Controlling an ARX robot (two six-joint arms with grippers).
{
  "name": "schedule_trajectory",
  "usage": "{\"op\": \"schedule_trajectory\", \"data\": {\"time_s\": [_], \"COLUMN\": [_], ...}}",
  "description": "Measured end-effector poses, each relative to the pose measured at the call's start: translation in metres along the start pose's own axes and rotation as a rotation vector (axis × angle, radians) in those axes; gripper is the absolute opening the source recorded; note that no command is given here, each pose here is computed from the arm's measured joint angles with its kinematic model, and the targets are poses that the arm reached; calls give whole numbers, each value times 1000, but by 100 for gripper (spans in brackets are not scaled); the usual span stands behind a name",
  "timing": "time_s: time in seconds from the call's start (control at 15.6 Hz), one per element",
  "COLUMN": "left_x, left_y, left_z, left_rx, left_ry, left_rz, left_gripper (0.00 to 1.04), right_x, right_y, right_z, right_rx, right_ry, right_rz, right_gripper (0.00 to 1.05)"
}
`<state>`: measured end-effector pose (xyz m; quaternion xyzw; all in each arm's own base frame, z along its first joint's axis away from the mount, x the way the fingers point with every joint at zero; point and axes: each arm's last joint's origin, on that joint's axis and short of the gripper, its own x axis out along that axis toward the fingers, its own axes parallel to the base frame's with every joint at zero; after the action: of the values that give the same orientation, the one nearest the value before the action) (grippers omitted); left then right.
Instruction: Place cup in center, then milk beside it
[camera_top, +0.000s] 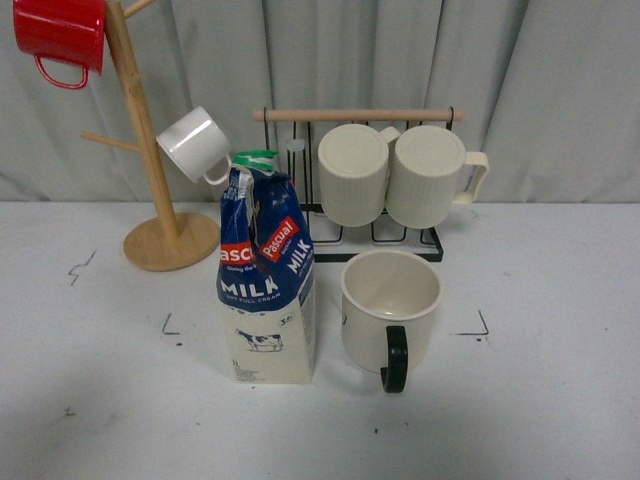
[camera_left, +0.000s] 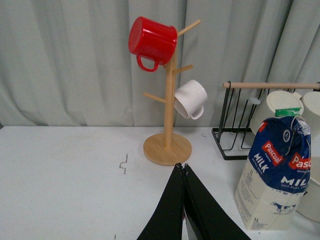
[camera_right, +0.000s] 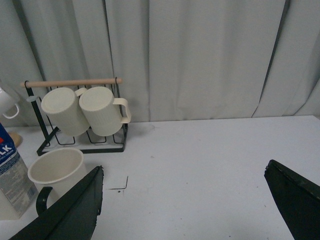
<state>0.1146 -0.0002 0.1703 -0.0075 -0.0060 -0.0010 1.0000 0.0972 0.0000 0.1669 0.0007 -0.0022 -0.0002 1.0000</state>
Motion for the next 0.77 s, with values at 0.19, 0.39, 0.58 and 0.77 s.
{"op": "schedule_trajectory", "data": {"time_s": [0.19,0.39,0.58,0.77], "left_x": [-3,-6,-15,-17], "left_y": [0,0,0,0], "left_z": [0,-1,-7,-4], "left_rx": [0,0,0,0], "left_ry": [-2,4,54,16], "left_rz": [0,0,-1,0], "left_gripper": [2,2,2,2], "right_x": [0,0,0,0], "right_y": [0,0,0,0], "right_z": [0,0,0,0], "right_rx": [0,0,0,0], "right_ry": [0,0,0,0], "right_rz": [0,0,0,0], "right_gripper": [98,98,98,98]}}
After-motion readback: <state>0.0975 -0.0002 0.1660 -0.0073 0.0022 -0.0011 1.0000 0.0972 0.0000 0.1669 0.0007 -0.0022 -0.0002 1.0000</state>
